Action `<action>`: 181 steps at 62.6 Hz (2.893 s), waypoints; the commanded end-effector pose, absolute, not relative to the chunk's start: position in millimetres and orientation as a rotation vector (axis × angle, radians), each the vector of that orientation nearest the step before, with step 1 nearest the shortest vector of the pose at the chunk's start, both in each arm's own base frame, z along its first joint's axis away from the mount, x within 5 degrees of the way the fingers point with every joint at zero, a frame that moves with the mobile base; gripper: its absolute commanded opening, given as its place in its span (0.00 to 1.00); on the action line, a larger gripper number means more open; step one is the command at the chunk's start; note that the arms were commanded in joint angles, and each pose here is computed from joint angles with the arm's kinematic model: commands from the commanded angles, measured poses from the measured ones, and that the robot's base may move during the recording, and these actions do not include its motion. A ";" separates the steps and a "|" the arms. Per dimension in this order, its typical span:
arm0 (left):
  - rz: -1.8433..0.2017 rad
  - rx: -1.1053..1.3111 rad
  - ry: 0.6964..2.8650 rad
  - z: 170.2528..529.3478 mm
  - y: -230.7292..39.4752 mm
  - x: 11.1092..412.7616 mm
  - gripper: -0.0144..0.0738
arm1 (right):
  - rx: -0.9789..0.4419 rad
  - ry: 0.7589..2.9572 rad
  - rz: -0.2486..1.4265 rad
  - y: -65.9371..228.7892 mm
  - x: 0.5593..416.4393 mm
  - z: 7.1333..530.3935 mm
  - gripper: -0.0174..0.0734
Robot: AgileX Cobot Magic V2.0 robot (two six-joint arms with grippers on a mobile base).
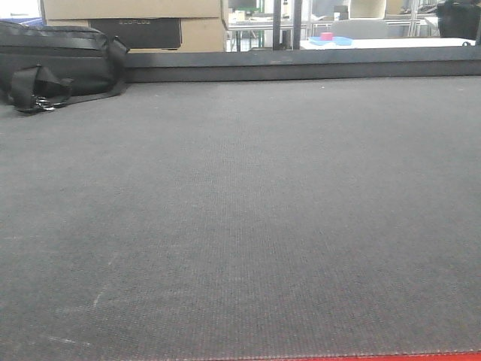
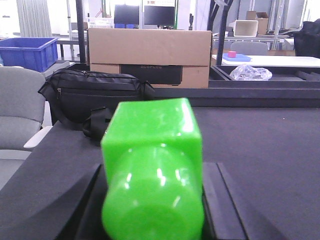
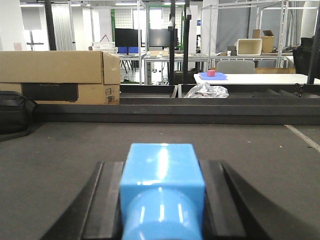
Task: Grab block from conveyor and place in blue bin
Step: 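Drive backward and turn away from the conveyor holding both blocks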
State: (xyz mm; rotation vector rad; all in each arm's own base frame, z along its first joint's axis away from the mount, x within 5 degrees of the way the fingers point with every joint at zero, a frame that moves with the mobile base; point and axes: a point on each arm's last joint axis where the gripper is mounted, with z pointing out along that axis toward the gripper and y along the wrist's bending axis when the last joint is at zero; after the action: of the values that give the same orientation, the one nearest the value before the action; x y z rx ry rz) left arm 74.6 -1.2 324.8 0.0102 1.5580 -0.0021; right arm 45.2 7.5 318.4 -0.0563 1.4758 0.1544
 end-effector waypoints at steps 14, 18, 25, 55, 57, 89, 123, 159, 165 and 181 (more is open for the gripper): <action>-0.009 0.009 1.526 329.5 -1.4 73.2 0.04 | -0.060 1.459 0.152 7.4 44.2 319.3 0.02; -0.009 0.009 1.526 329.5 -1.4 73.2 0.04 | -0.060 1.459 0.152 7.4 44.2 319.3 0.02; -0.009 0.009 1.526 329.5 -1.4 73.2 0.04 | -0.060 1.459 0.152 7.4 44.2 319.3 0.02; -0.009 0.009 1.526 329.5 -1.4 73.2 0.04 | -0.060 1.459 0.152 7.4 44.2 319.3 0.02; -0.009 0.009 1.526 329.5 -1.4 73.2 0.04 | -0.060 1.459 0.152 7.4 44.2 319.3 0.02; -0.009 0.009 1.526 329.5 -1.4 73.2 0.04 | -0.060 1.459 0.152 7.4 44.2 319.3 0.02; -0.009 0.009 1.526 329.5 -1.4 73.2 0.04 | -0.060 1.459 0.152 7.4 44.2 319.3 0.02; -0.009 0.009 1.526 329.5 -1.4 73.2 0.04 | -0.060 1.459 0.152 7.4 44.2 319.3 0.02; -0.009 0.009 1.526 329.5 -1.4 73.2 0.04 | -0.060 1.459 0.152 7.4 44.2 319.3 0.02; -0.009 0.009 1.526 329.5 -1.4 73.2 0.04 | -0.060 1.459 0.152 7.4 44.2 319.3 0.02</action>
State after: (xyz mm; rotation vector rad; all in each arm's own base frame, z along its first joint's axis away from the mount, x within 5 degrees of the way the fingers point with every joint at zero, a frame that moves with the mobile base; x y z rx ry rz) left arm 74.5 -1.1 326.1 0.0093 1.5497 -0.0012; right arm 44.6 7.5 318.1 -0.0569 1.4771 0.1547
